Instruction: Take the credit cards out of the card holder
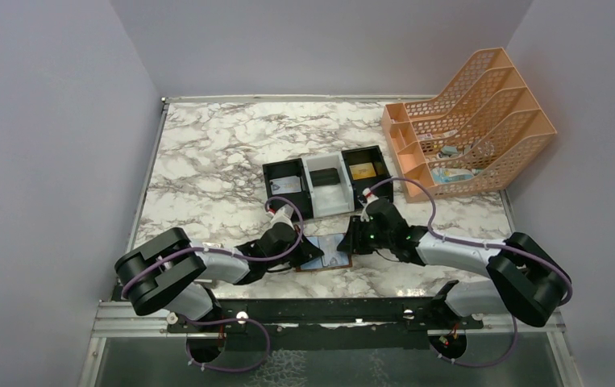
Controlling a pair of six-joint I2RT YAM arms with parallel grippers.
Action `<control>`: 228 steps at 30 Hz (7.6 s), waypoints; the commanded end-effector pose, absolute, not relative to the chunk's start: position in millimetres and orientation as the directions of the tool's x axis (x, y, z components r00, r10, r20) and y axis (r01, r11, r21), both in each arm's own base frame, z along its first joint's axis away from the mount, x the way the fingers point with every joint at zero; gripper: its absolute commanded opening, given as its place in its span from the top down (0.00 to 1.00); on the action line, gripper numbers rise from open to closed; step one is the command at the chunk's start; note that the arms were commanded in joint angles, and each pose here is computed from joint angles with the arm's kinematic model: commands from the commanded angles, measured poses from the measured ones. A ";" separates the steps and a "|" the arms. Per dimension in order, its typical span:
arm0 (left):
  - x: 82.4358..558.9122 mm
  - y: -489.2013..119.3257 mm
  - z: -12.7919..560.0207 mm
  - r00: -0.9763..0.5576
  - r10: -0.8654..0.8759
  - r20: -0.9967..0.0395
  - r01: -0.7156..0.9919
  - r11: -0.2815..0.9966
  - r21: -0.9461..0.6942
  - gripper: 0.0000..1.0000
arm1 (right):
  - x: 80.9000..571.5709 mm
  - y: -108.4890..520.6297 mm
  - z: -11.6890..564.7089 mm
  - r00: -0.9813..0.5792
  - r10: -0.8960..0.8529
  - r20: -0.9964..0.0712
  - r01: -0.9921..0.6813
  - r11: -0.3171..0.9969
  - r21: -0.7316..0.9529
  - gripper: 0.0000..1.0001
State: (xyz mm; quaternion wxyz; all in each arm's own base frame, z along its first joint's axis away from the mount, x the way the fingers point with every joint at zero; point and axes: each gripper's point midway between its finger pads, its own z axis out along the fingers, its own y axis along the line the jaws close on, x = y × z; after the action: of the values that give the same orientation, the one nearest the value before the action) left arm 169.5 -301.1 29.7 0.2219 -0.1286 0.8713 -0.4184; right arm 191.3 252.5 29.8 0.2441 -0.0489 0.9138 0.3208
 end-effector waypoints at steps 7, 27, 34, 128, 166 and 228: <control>173.7 -298.9 32.8 -0.853 -0.431 -0.296 -0.035 0.611 -0.791 1.00 | 189.4 269.3 73.4 -0.826 -0.061 -0.560 -0.437 0.698 0.568 0.70; 173.9 -305.6 38.7 -0.861 -0.411 -0.300 -0.009 0.601 -0.799 0.70 | 185.0 240.1 4.5 -0.900 -0.074 -0.430 -0.287 0.843 0.456 0.70; 174.0 -316.3 42.9 -0.868 -0.413 -0.275 -0.003 0.559 -0.829 0.70 | 184.1 236.7 1.4 -0.900 -0.064 -0.431 -0.276 0.849 0.450 0.70; 169.8 -254.8 125.1 -0.758 -0.320 -0.568 0.363 0.516 -0.776 1.00 | 205.9 257.4 121.5 -0.767 0.204 -0.608 -0.453 0.499 0.739 0.49; 137.8 -283.4 187.0 -0.779 -0.283 -0.560 0.532 0.174 -0.828 1.00 | 161.3 290.1 174.1 -0.837 0.129 -0.532 -0.531 0.044 0.846 0.58; 128.9 -287.5 225.5 -0.775 -0.392 -0.496 0.558 -0.054 -0.828 1.00 | 133.7 297.9 219.6 -0.865 0.062 -0.497 -0.501 -0.074 0.862 0.86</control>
State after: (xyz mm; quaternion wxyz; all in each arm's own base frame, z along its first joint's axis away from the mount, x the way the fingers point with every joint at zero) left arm 129.8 -292.3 216.6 0.3092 0.0705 0.6203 -0.7174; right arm 140.4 299.7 216.0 0.1961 -0.1550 0.6567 0.7115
